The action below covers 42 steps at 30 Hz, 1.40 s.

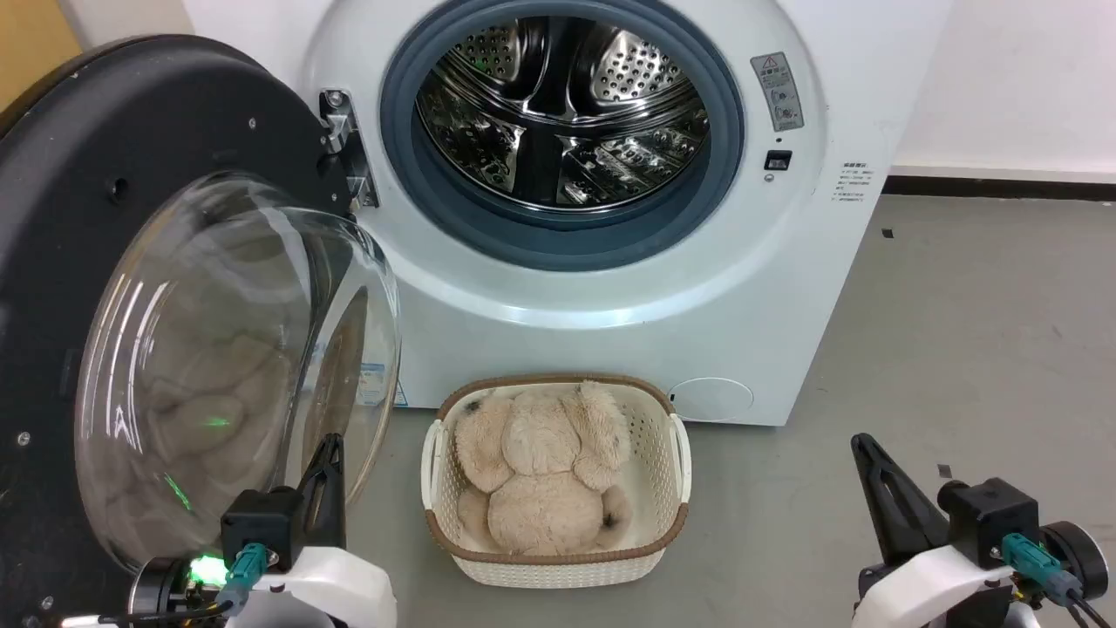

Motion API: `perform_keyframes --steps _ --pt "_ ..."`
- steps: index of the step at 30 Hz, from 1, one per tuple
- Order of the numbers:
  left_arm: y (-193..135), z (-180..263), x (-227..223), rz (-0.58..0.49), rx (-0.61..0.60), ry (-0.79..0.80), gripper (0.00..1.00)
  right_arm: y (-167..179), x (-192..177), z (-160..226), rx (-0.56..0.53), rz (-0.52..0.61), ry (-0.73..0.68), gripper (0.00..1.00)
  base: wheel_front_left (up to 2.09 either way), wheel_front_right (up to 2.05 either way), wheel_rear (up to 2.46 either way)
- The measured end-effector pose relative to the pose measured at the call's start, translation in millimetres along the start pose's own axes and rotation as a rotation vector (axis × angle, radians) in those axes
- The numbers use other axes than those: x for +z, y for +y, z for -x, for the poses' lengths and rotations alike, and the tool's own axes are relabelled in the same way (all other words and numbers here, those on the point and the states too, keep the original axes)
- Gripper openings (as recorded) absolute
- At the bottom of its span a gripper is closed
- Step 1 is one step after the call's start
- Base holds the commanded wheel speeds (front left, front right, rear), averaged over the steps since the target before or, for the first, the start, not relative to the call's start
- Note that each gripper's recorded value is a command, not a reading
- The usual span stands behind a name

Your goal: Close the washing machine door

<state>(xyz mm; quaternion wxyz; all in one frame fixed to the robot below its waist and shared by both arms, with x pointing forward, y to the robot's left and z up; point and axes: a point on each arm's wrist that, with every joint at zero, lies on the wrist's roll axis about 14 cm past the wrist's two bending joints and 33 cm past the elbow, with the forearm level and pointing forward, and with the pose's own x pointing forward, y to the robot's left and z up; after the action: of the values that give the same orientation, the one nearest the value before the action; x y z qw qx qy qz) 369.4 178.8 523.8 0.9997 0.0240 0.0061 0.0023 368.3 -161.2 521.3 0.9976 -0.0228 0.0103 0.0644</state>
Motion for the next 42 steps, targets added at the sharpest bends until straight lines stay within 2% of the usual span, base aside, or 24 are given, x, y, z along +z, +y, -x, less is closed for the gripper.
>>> perform_keyframes --steps 23,24,40,41,42 --pt "-0.1 0.0 0.0 0.0 0.0 0.0 0.0 -0.1 0.0 0.0 0.0 0.0 0.0 0.0 0.0 0.0 0.0" --pt "-0.1 0.0 0.0 0.0 0.0 0.0 1.0 -0.1 0.0 0.0 0.0 0.0 0.0 1.0 0.0 0.0 0.0" --pt "-0.3 0.2 2.2 0.0 0.016 -0.018 1.0 -4.9 0.8 -0.1 -0.014 -0.02 -0.015 1.0 0.0 0.0 0.0" --pt "-0.5 0.3 2.7 0.0 0.015 -0.02 0.72 -5.2 1.0 -0.3 -0.015 -0.021 -0.016 1.0 0.0 0.0 0.0" --pt "-0.5 0.4 3.3 0.0 0.016 -0.022 0.17 -5.4 1.0 -0.5 -0.015 -0.022 -0.017 1.0 0.0 0.0 0.0"
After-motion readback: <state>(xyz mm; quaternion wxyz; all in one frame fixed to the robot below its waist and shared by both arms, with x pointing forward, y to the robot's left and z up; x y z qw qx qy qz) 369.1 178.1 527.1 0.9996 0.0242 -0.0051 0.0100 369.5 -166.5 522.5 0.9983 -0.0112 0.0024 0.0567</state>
